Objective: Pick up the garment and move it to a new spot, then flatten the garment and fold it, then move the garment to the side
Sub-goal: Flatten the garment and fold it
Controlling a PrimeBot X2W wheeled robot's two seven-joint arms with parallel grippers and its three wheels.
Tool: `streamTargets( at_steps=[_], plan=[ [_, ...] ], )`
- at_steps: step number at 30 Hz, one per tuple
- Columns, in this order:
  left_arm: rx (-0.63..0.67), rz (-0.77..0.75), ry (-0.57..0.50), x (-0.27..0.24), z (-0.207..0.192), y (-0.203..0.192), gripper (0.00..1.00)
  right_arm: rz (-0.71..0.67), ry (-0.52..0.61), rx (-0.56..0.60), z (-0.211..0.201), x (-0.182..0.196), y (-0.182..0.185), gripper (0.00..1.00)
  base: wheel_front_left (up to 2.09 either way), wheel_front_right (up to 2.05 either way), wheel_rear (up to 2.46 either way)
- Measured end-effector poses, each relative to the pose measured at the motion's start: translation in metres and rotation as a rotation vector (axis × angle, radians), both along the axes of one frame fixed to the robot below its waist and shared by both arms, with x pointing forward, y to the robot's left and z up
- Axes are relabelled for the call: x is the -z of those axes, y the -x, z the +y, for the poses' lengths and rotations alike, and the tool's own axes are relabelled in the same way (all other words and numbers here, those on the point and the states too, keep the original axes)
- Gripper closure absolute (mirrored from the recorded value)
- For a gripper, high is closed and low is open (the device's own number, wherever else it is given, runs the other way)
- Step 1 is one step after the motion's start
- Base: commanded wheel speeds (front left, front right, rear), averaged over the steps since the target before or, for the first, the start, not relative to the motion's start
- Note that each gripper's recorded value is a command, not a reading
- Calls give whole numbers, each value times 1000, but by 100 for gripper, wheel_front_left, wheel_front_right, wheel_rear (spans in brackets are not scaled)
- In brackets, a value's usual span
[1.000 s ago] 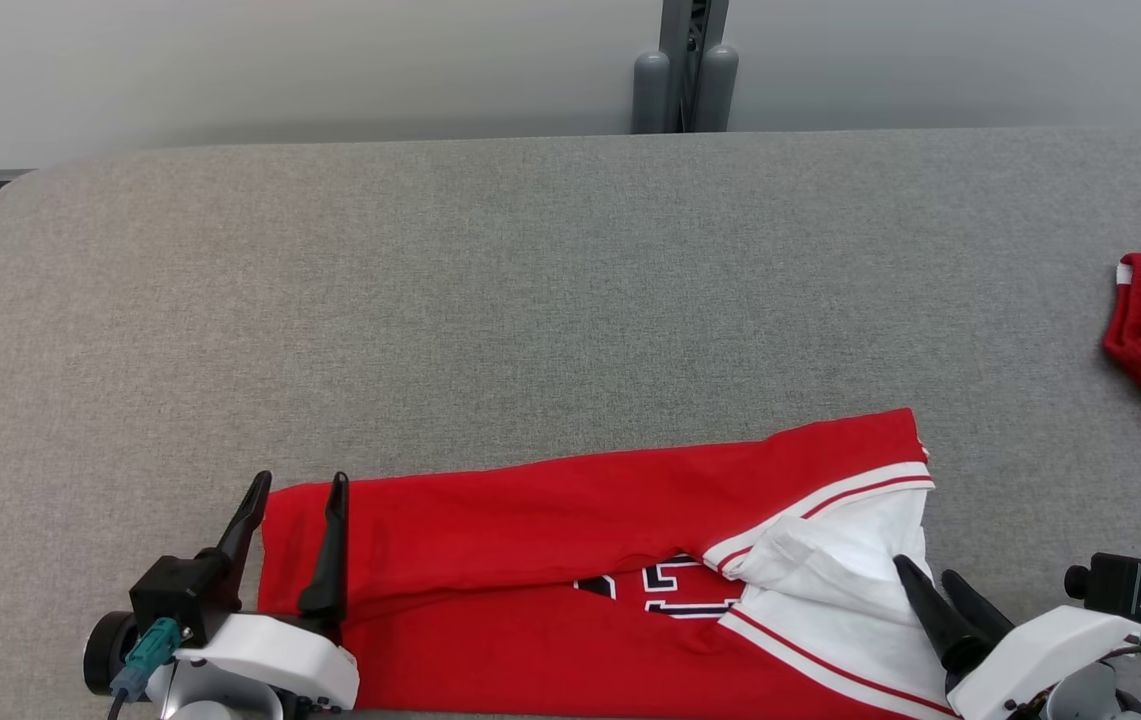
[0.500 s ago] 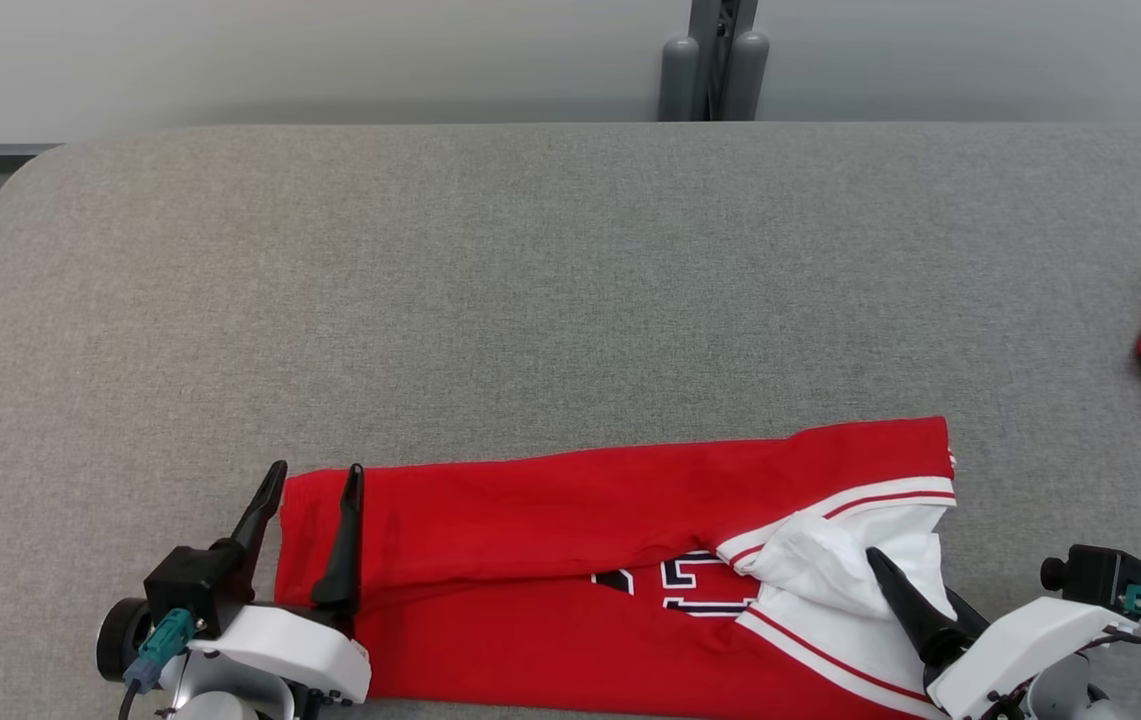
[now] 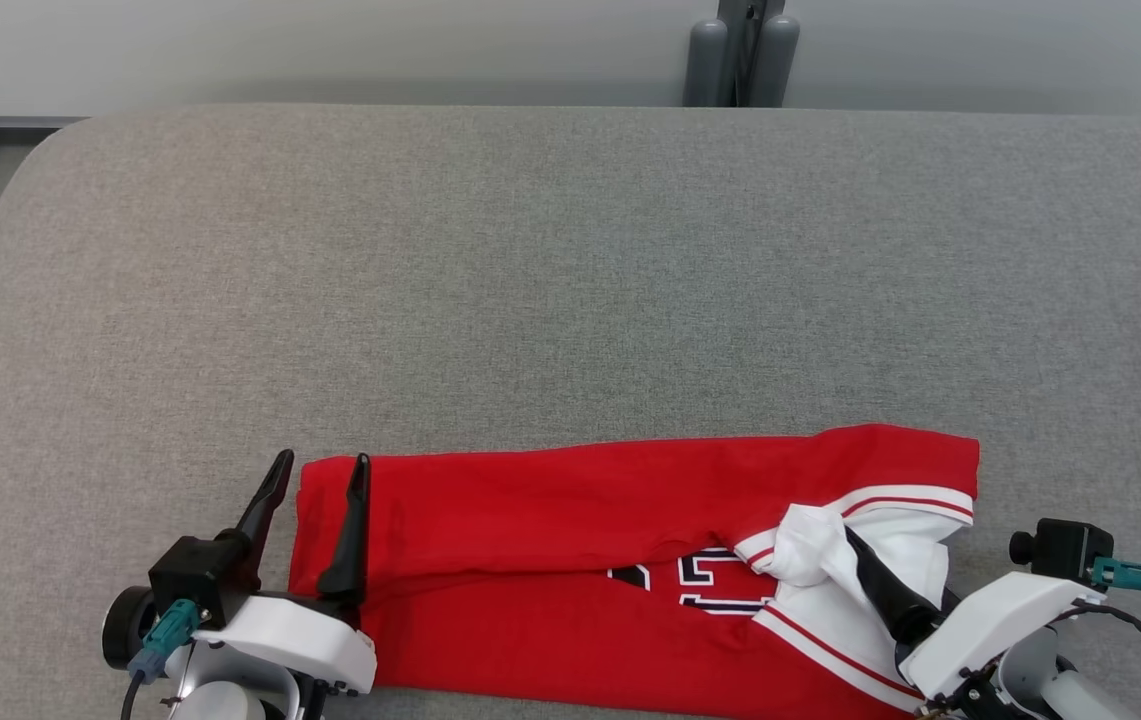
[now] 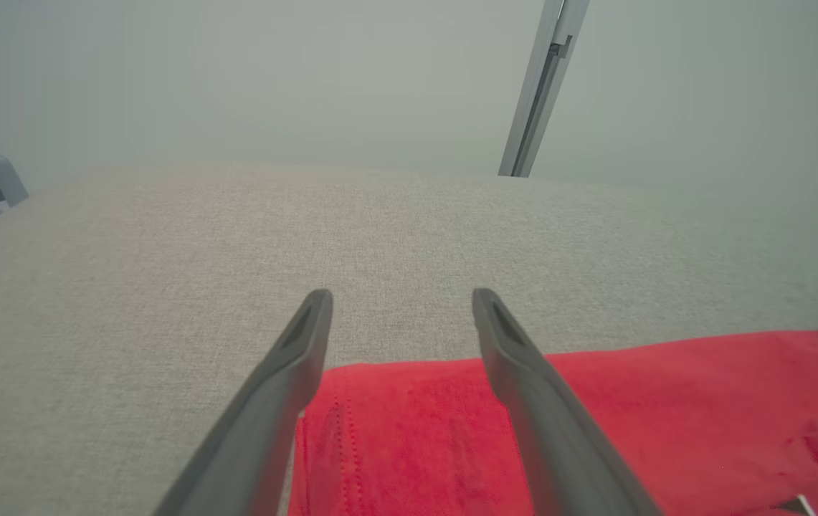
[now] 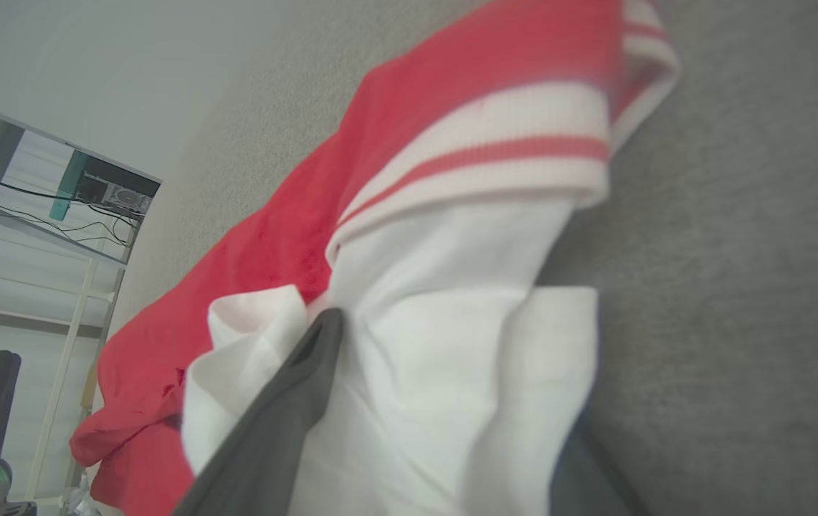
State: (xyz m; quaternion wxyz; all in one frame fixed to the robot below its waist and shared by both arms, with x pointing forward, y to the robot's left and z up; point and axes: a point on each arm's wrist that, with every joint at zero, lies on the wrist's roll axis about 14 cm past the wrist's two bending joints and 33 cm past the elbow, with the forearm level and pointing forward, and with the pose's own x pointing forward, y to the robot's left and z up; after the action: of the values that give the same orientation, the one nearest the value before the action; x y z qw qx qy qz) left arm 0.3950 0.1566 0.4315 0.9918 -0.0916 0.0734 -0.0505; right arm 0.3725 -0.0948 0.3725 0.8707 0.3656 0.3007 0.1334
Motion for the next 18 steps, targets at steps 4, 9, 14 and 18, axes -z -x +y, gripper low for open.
streamTargets(
  at_steps=[4,9,14,18],
  plan=[
    [-8,-4,1,-1,3,-1,0,-3,-9,-19,9,0,-4,0,0,0,0],
    [-14,-2,2,-1,5,0,0,-10,-16,-41,19,-1,-7,0,0,0,0],
    [-24,-5,1,-2,8,2,0,-11,-15,-36,20,0,-8,0,0,0,0],
    [-29,-8,1,-4,9,3,0,-13,-11,-13,15,1,-8,0,0,0,0]
  ],
)
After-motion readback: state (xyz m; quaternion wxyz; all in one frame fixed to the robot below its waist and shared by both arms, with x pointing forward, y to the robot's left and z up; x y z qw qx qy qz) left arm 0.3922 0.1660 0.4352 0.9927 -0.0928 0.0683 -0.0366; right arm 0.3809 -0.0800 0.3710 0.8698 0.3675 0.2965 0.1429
